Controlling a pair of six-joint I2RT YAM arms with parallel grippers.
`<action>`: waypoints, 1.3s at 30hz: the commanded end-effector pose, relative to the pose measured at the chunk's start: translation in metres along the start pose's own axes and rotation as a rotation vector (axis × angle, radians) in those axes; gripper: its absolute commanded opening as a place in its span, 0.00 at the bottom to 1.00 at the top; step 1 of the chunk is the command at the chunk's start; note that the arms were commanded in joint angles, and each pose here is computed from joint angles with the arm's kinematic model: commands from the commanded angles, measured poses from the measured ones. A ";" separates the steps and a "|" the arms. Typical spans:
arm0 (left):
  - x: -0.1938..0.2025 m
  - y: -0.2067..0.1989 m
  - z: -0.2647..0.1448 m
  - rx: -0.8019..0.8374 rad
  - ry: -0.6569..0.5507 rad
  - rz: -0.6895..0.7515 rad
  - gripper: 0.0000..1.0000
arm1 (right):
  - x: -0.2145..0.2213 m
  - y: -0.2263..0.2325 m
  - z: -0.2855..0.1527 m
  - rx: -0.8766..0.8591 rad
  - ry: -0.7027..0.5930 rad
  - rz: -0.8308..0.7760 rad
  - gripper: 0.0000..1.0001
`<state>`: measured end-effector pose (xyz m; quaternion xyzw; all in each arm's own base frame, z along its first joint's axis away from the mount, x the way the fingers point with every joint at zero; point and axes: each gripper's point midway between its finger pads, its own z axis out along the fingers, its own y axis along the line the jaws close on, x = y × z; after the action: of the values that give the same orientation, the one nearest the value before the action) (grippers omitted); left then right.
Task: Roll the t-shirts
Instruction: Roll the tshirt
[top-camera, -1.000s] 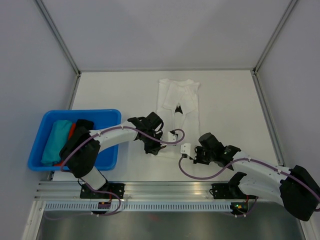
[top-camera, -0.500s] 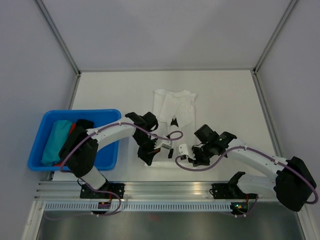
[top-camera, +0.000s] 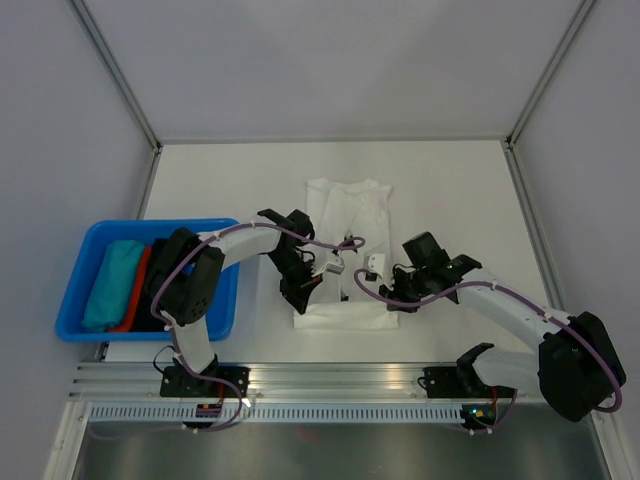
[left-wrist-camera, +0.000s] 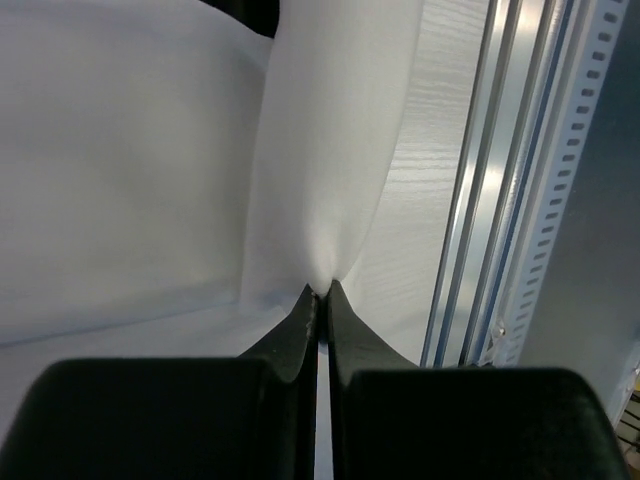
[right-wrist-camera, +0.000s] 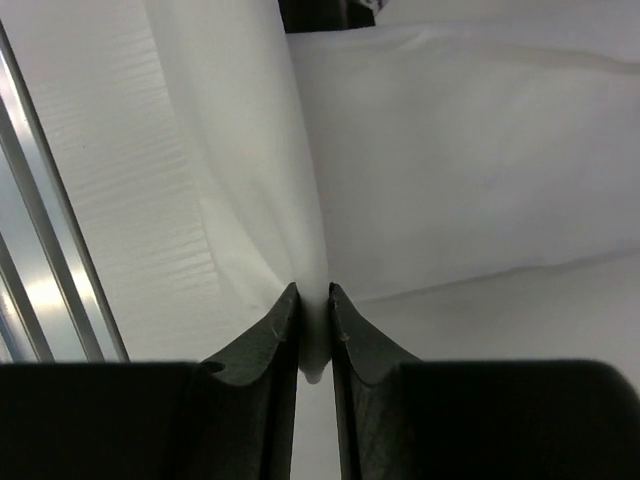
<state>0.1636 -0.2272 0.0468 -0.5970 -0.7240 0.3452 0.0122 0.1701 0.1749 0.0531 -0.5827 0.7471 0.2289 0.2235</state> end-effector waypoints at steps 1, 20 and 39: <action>-0.004 0.022 -0.002 -0.064 0.016 -0.012 0.02 | -0.013 -0.023 -0.006 0.108 -0.059 0.061 0.23; -0.019 0.049 -0.007 -0.151 0.024 -0.067 0.10 | -0.072 -0.015 -0.035 0.124 -0.545 0.814 0.08; -0.034 0.079 -0.039 -0.401 -0.011 -0.080 0.22 | 0.013 -0.036 0.015 0.348 -0.286 1.125 0.01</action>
<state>0.2233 -0.2318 0.0281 -0.5652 -0.7881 0.2424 -0.0253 0.1872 0.1683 0.0236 -0.0363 0.9285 0.2810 0.2399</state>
